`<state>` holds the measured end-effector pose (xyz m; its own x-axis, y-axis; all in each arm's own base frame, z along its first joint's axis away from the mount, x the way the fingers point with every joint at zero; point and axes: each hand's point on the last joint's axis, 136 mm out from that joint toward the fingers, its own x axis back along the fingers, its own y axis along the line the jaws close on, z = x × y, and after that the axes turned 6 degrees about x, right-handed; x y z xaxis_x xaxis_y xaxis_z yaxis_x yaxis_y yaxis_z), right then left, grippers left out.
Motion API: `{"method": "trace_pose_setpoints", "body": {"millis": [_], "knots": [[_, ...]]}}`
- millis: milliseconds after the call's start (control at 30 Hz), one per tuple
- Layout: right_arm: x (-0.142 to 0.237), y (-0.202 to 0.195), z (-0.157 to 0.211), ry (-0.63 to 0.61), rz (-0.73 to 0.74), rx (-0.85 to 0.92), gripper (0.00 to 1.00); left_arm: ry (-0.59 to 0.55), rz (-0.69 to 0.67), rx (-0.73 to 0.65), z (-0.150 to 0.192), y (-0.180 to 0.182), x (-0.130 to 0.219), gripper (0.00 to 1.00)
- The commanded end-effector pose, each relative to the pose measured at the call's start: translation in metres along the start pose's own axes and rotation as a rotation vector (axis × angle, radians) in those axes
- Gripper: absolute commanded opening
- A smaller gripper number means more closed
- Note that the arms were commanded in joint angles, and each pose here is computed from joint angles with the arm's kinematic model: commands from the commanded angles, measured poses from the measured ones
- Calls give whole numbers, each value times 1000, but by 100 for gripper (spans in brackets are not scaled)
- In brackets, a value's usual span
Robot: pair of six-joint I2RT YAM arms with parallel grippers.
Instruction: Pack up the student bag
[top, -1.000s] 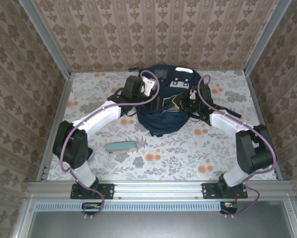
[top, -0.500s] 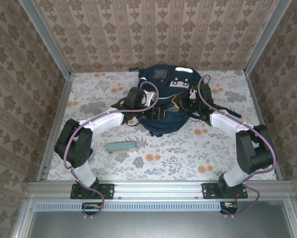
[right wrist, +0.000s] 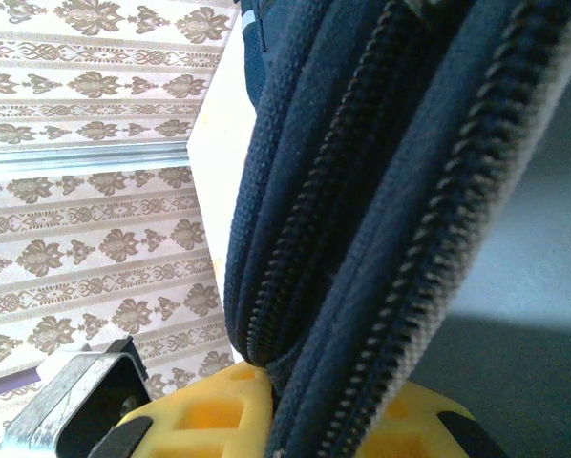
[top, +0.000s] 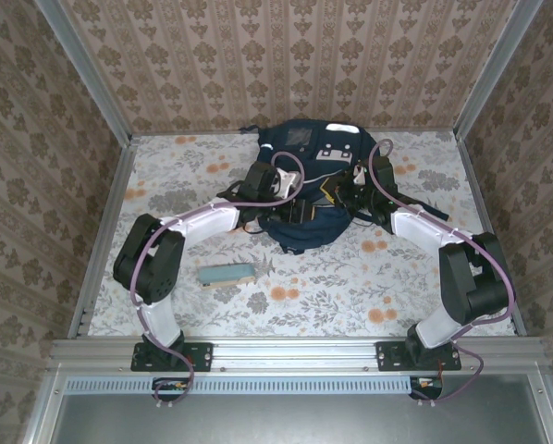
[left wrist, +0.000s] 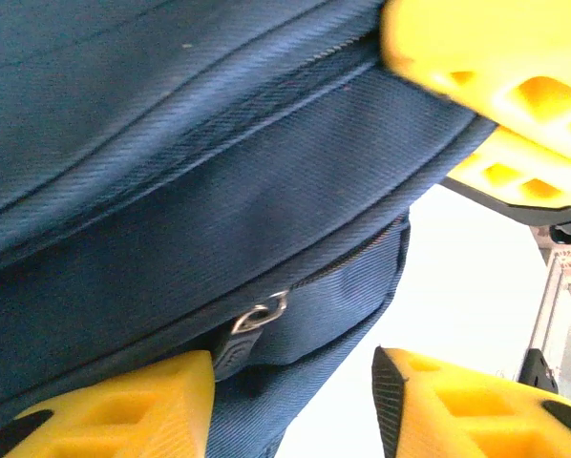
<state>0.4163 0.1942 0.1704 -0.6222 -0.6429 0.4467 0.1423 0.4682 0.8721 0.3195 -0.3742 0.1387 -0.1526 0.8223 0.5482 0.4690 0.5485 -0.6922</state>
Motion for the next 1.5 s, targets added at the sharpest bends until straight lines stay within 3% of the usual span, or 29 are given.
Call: {"method": "trace_pose_setpoints", "body": {"millis": [0, 133, 433, 633, 1033, 1233, 1467], "knots": [[3, 40, -4, 3, -109, 49, 11, -42, 60, -102, -10, -19, 3, 45], [2, 41, -5, 1, -104, 49, 11, -53, 23, -99, -9, -11, 1, 42], [2, 38, -4, 4, -96, 47, 10, -100, -13, -85, -12, -3, -10, 48], [4, 39, -4, 2, -91, 53, 10, -136, 12, -57, -13, -1, -12, 30], [11, 32, -7, -29, -41, 66, 9, -188, -95, -32, -14, 20, 1, 0], [28, 7, -10, -94, 89, 53, 0, -190, -235, -50, -8, 43, 19, 0], [60, -25, -17, -209, 183, 39, 0, -170, -452, -89, 1, 84, 43, 0]]}}
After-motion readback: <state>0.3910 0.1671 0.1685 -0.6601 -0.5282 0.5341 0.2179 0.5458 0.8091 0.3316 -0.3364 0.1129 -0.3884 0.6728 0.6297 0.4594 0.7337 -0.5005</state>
